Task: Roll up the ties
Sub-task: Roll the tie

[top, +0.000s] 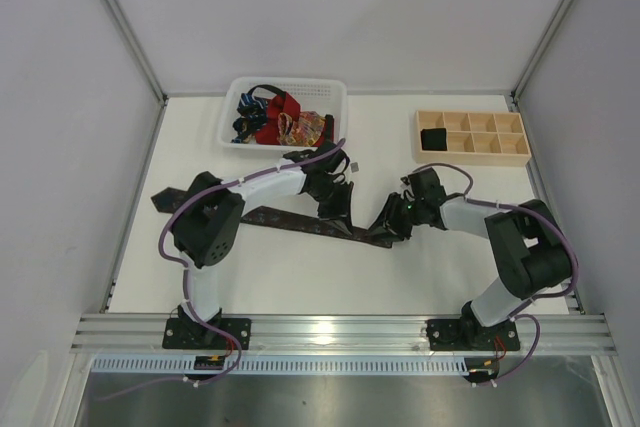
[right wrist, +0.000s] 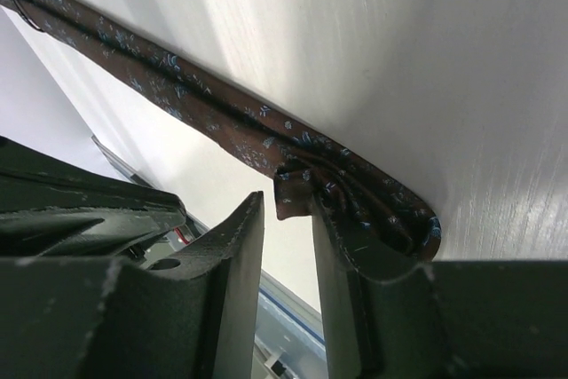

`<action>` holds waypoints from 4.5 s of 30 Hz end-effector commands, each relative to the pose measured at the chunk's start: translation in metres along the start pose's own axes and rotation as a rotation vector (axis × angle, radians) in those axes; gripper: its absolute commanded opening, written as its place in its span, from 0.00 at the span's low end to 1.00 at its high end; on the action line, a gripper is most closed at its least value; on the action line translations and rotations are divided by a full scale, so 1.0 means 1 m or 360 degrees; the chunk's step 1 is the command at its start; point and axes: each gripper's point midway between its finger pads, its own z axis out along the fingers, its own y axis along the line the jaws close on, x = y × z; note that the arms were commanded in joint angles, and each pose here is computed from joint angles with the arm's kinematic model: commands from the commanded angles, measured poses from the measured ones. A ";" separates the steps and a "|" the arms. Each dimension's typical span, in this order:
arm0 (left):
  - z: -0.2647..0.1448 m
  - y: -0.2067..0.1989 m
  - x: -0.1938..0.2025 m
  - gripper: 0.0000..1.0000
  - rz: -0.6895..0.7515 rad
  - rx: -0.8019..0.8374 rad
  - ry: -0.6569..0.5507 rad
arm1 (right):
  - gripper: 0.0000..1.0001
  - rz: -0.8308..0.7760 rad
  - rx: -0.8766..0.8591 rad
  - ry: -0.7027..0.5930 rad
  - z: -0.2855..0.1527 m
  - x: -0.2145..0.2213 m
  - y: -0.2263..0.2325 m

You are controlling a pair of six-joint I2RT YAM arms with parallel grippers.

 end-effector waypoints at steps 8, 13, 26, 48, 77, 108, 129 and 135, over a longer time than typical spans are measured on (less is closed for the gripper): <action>-0.008 -0.018 -0.015 0.00 -0.0012 0.0096 -0.0051 | 0.27 -0.0037 -0.0110 -0.0071 -0.010 -0.003 0.007; -0.006 -0.021 -0.017 0.01 -0.0029 0.0119 -0.0046 | 0.24 -0.0036 -0.0127 -0.0080 -0.012 -0.006 0.006; 0.001 -0.030 -0.024 0.01 -0.0078 0.0183 -0.0038 | 0.20 -0.0033 -0.0154 -0.0030 -0.010 -0.004 0.000; 0.044 -0.039 -0.034 0.00 -0.0125 0.0199 0.0057 | 0.00 -0.0025 -0.0112 0.0007 -0.002 -0.012 -0.010; 0.053 -0.029 -0.028 0.00 -0.0142 0.0200 0.0097 | 0.00 -0.0071 -0.0124 -0.0067 -0.043 -0.015 0.013; 0.051 -0.049 -0.017 0.01 -0.0167 0.0292 0.0127 | 0.00 -0.0059 -0.0145 -0.0069 -0.031 -0.026 0.001; 0.054 -0.026 -0.034 0.01 -0.0213 0.0281 0.0109 | 0.43 -0.0133 -0.0178 -0.0002 -0.053 -0.019 -0.026; 0.058 -0.020 -0.034 0.01 -0.0225 0.0267 0.0126 | 0.45 -0.0137 -0.0171 0.0039 -0.047 -0.018 -0.033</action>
